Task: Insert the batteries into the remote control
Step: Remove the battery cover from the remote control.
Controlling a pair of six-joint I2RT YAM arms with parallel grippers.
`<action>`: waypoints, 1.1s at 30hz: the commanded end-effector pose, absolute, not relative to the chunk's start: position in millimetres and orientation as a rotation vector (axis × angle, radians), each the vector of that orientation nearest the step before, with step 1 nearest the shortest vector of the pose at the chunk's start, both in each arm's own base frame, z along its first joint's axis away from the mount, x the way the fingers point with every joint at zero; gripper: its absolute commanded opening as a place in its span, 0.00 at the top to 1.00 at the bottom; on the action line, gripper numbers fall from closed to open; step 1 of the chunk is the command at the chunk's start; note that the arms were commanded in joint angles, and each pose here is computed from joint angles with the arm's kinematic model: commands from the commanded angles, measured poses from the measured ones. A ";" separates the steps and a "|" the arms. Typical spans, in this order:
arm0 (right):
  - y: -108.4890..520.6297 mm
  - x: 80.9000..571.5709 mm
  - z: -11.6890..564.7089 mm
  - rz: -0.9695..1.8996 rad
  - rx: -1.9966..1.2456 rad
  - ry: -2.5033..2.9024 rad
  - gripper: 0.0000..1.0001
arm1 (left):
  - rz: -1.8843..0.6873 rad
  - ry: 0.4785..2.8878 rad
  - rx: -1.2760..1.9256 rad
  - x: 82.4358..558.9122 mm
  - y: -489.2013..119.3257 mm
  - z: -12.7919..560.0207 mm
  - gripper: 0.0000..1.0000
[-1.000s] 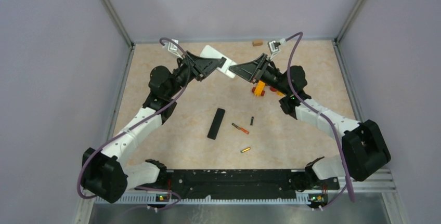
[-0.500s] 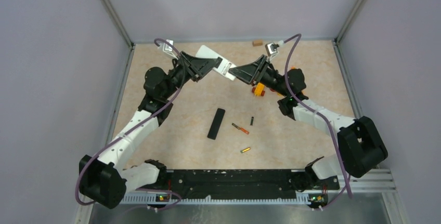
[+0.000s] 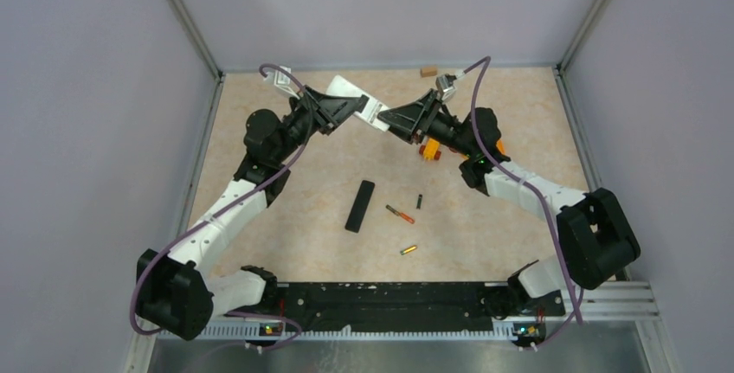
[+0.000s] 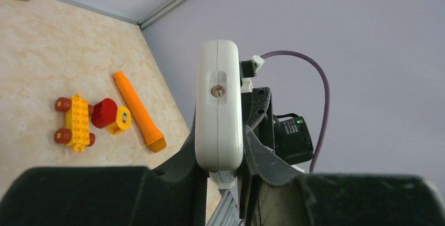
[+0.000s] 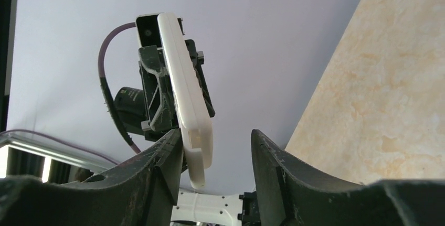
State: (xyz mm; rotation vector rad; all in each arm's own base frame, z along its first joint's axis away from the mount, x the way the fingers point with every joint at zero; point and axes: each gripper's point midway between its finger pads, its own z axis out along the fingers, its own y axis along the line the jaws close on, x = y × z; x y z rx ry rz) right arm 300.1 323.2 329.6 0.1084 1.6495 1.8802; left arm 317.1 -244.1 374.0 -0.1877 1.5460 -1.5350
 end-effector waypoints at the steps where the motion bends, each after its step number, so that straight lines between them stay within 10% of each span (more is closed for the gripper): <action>1: 325.1 309.0 320.3 1.823 0.163 1.762 0.52 | -1.480 1.426 -0.105 315.1 -238.7 402.3 1.00; 16: 325.5 309.7 308.9 1.801 0.213 1.861 0.61 | -1.249 1.468 -0.019 326.2 -229.6 384.5 1.00; 33: 325.1 310.9 301.4 1.726 0.049 1.796 0.97 | -0.918 1.707 -0.111 352.0 -200.2 300.3 1.00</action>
